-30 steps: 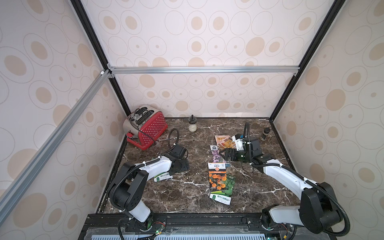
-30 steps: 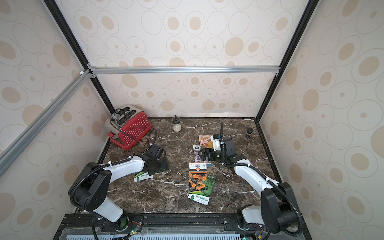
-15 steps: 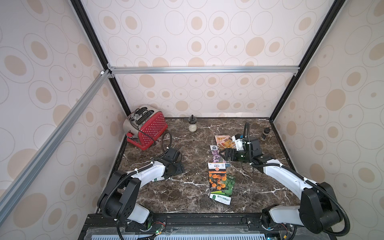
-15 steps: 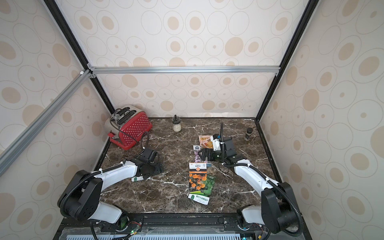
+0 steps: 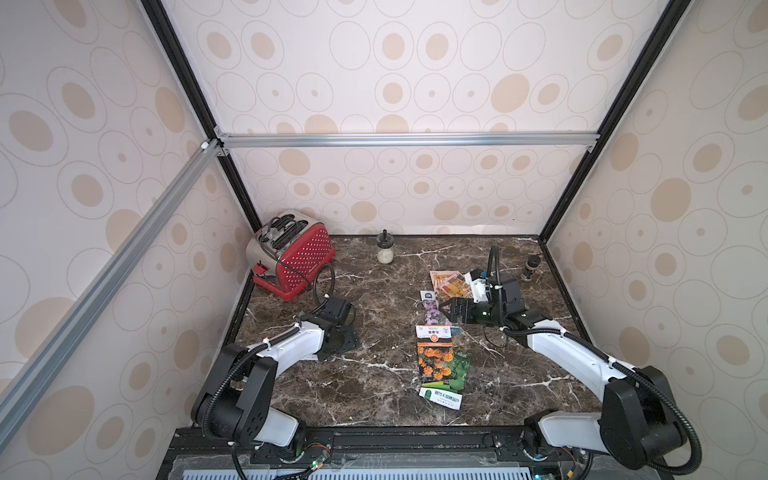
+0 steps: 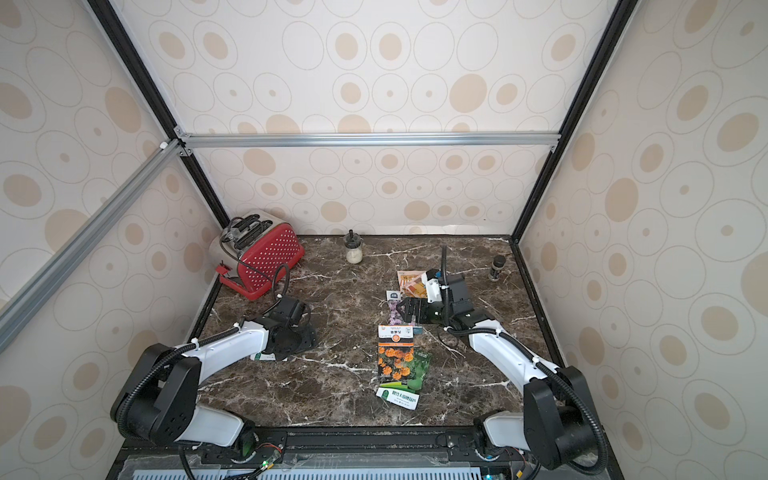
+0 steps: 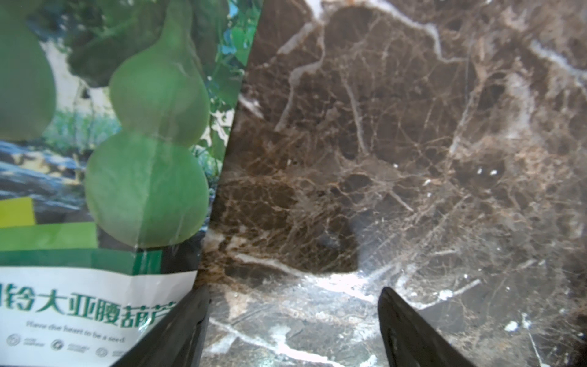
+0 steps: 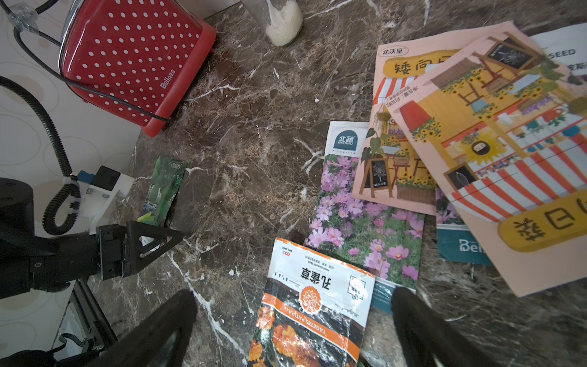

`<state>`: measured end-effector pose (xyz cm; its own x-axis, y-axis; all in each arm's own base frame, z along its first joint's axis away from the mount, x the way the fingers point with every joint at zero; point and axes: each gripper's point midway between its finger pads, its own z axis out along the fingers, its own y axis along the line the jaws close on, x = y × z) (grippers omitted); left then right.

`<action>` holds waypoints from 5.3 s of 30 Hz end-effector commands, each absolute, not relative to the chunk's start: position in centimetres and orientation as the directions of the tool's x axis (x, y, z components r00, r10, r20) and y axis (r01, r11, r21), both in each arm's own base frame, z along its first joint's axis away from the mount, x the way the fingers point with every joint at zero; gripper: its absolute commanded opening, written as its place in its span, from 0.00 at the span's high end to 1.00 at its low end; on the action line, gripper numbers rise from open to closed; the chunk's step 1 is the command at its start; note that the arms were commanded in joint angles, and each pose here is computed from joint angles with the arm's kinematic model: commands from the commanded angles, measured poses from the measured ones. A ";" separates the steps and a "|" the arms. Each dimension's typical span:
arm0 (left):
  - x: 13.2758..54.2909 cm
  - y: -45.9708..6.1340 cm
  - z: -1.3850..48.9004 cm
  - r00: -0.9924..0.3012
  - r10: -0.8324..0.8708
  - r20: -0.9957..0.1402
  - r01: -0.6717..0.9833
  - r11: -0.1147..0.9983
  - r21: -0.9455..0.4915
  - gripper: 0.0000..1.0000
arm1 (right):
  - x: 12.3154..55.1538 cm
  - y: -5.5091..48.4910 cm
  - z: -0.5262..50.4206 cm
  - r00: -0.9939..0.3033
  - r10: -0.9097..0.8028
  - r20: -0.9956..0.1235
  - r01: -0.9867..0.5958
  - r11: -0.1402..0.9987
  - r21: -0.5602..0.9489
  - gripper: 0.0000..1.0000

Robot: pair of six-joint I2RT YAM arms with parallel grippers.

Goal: Arrange the seed packets in a row
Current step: Move the seed packet to the center of the board, then pick up the seed packet from the center of the board, then place the seed packet at the center of the board, then move the seed packet to the center of the board.

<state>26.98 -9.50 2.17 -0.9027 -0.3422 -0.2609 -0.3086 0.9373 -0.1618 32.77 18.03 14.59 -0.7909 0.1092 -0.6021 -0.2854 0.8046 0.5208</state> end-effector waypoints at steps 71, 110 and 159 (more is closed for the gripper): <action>31.8 -36.9 8.1 -0.909 0.119 -0.399 0.350 0.736 -0.579 0.46 | 28.4 18.4 6.0 -0.867 0.241 -0.437 -0.109 0.762 0.638 1.00; 26.2 -31.1 4.6 -0.952 0.213 -0.218 0.298 0.806 -0.511 0.05 | 21.4 12.2 9.5 -0.917 0.246 -0.315 0.068 0.873 0.484 0.35; 30.6 -14.6 15.0 -0.921 -0.174 -0.348 -0.046 0.937 -0.346 0.09 | 30.6 34.6 2.8 -0.959 0.090 -0.270 -0.095 0.792 0.603 1.00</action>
